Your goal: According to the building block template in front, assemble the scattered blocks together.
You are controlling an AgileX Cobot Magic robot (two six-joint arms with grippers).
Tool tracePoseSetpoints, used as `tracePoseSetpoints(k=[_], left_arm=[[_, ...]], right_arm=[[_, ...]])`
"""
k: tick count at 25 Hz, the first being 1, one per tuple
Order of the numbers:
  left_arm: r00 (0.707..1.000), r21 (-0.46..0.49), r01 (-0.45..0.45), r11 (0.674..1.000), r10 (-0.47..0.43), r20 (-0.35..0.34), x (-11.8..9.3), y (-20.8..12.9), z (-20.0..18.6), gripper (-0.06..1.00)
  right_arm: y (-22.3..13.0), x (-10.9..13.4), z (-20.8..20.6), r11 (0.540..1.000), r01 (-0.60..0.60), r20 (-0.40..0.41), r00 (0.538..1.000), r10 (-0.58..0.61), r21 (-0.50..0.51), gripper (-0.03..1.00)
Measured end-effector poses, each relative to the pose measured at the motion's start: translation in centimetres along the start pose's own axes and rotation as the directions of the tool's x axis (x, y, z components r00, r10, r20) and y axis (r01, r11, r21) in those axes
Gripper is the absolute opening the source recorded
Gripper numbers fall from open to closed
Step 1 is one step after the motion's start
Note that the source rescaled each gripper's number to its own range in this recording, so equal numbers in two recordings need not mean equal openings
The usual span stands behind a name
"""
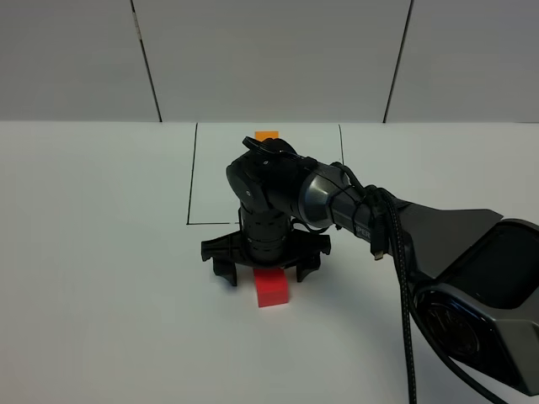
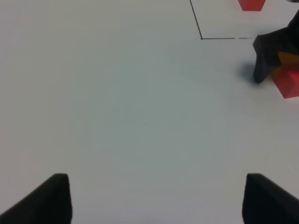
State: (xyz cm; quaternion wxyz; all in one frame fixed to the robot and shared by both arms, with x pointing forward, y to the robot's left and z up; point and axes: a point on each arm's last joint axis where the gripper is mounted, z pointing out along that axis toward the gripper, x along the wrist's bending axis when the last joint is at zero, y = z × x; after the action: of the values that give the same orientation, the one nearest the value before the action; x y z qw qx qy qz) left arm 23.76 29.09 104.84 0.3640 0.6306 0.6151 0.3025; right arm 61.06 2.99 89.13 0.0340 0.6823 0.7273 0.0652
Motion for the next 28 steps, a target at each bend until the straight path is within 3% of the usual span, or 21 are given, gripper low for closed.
tracePoseSetpoints(k=[2,4,12,20,24,28], left_arm=[[1.0,0.0,0.0,1.0,0.0,0.0,0.0,0.0,0.0,0.87],[1.0,0.0,0.0,1.0,0.0,0.0,0.0,0.0,0.0,0.87],[1.0,0.0,0.0,1.0,0.0,0.0,0.0,0.0,0.0,0.87],[1.0,0.0,0.0,1.0,0.0,0.0,0.0,0.0,0.0,0.87],[1.0,0.0,0.0,1.0,0.0,0.0,0.0,0.0,0.0,0.87],[1.0,0.0,0.0,1.0,0.0,0.0,0.0,0.0,0.0,0.87]], right_arm=[[0.0,0.0,0.0,1.0,-0.001,0.0,1.0,0.001,0.0,0.95],[0.0,0.0,0.0,1.0,-0.001,-0.002,1.0,0.001,-0.002,1.0],[0.5,0.4,-2.6,0.998,-0.018,-0.075,0.997,0.013,-0.057,1.0],[1.0,-0.2,-12.0,0.971,0.057,-0.145,0.985,-0.092,-0.231,1.0],[1.0,-1.8,-15.6,0.956,0.089,-0.102,0.987,-0.122,-0.281,1.0],[2.2,-5.4,-16.7,0.964,0.087,-0.03,0.995,-0.098,-0.249,1.0]])
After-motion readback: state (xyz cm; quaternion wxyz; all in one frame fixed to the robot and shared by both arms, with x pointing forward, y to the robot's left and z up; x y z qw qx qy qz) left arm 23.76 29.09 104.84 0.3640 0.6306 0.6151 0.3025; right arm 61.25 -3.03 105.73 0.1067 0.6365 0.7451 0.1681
